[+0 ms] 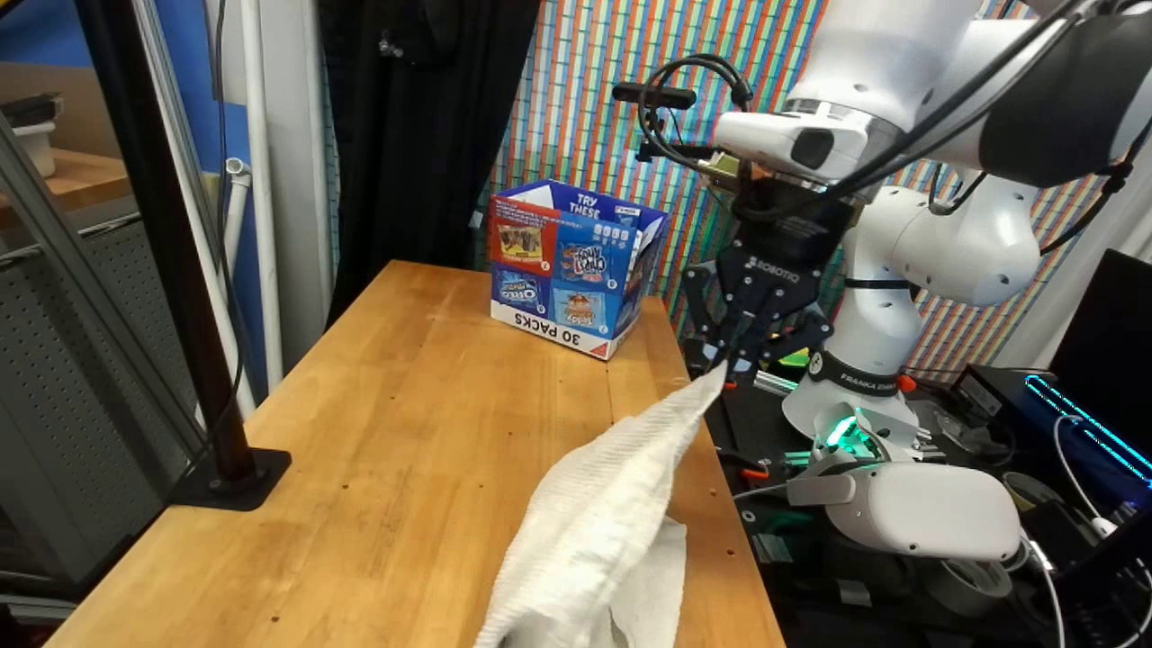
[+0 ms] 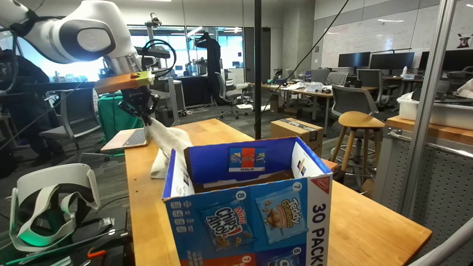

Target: Put the green object in the towel then put it in the box

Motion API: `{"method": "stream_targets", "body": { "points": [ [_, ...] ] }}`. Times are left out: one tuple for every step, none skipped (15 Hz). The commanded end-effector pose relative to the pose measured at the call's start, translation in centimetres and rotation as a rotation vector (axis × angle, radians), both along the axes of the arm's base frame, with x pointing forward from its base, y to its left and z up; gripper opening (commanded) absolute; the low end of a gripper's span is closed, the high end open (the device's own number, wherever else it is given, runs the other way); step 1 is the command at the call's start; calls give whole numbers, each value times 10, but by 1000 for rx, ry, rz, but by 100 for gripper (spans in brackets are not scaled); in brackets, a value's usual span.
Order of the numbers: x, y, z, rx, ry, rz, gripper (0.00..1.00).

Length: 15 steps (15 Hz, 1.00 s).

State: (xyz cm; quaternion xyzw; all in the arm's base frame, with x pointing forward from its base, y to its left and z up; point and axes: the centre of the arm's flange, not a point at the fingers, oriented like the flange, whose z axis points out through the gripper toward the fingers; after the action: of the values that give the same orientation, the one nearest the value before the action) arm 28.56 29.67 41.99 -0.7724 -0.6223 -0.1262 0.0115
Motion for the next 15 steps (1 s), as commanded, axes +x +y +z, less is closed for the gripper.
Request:
{"method": "stream_targets", "body": {
  "points": [
    [-10,-33,-1,-13,37,-23,5],
    [1,-31,-4,-30,42,-39,4],
    [9,-30,-6,-32,43,-41,4],
    [18,-27,-9,-44,43,-42,4],
    [22,-27,-13,-59,43,-50,7],
    [24,-27,-19,-69,53,-42,32],
    [26,-27,-25,-82,67,-38,32],
    [28,-27,-31,-91,82,-38,36],
    [30,-29,-35,-95,98,-40,42],
    [34,-29,-40,-101,116,-44,49],
    [36,-31,-43,-106,128,-47,58],
    [39,-32,-44,-107,140,-54,64],
    [43,-32,-46,-107,147,-59,73],
    [44,-33,-44,-100,153,-56,80],
    [44,-32,-39,-79,143,-45,87]
  ]
}}
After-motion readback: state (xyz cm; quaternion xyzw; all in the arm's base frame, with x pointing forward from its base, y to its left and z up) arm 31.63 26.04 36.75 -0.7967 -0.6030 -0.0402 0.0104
